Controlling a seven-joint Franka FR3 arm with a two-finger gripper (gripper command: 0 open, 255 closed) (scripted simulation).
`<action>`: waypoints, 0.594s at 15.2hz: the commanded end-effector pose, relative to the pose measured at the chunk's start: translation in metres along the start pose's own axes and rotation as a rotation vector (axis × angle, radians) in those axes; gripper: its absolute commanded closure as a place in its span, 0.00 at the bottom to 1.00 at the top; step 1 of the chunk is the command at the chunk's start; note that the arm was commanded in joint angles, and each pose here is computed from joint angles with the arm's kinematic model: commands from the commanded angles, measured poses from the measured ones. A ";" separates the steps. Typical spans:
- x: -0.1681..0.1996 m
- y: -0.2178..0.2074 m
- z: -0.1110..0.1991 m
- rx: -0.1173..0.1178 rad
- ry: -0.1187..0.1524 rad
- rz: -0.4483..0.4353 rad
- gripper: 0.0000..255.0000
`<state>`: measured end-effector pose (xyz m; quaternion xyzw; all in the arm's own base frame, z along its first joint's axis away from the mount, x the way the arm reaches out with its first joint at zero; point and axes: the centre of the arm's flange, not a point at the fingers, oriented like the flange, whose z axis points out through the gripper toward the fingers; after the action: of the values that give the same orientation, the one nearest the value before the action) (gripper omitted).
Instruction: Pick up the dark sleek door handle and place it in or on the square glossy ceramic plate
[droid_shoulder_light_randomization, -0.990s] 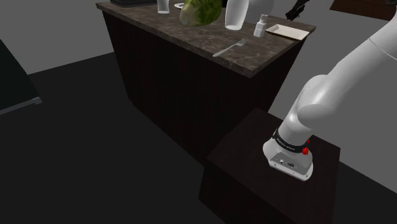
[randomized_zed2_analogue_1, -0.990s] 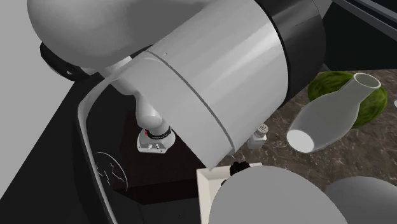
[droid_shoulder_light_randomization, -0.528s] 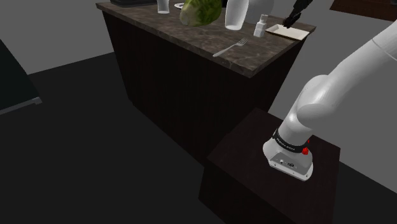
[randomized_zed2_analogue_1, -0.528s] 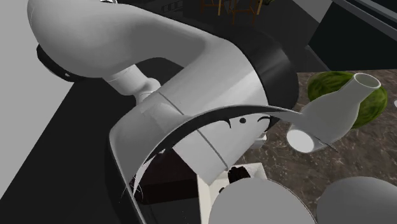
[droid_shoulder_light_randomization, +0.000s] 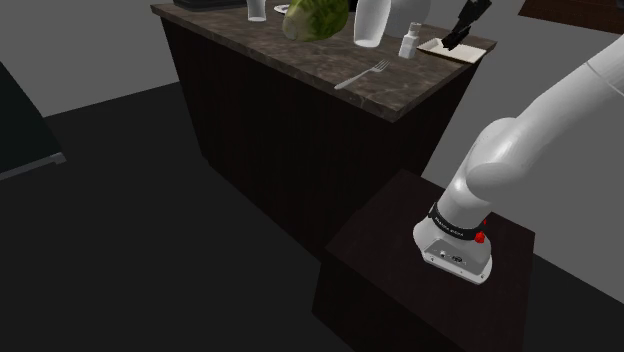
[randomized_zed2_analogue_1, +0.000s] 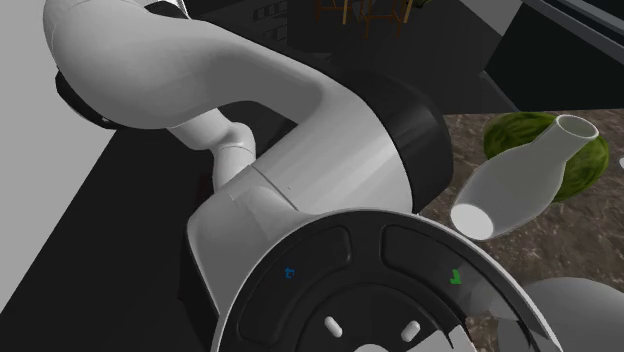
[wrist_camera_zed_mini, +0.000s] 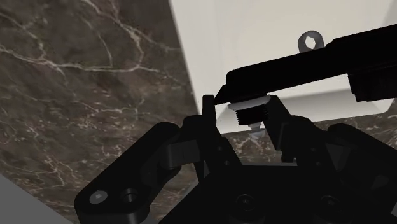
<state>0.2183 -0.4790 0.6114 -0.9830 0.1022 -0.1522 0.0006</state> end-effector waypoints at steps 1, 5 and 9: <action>0.000 0.000 0.000 0.000 0.000 0.000 1.00; 0.000 0.000 0.000 0.000 0.000 0.000 0.00; 0.000 0.000 -0.013 0.000 0.000 0.000 0.00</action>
<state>0.2167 -0.4789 0.6173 -0.9830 0.1022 -0.1524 0.0004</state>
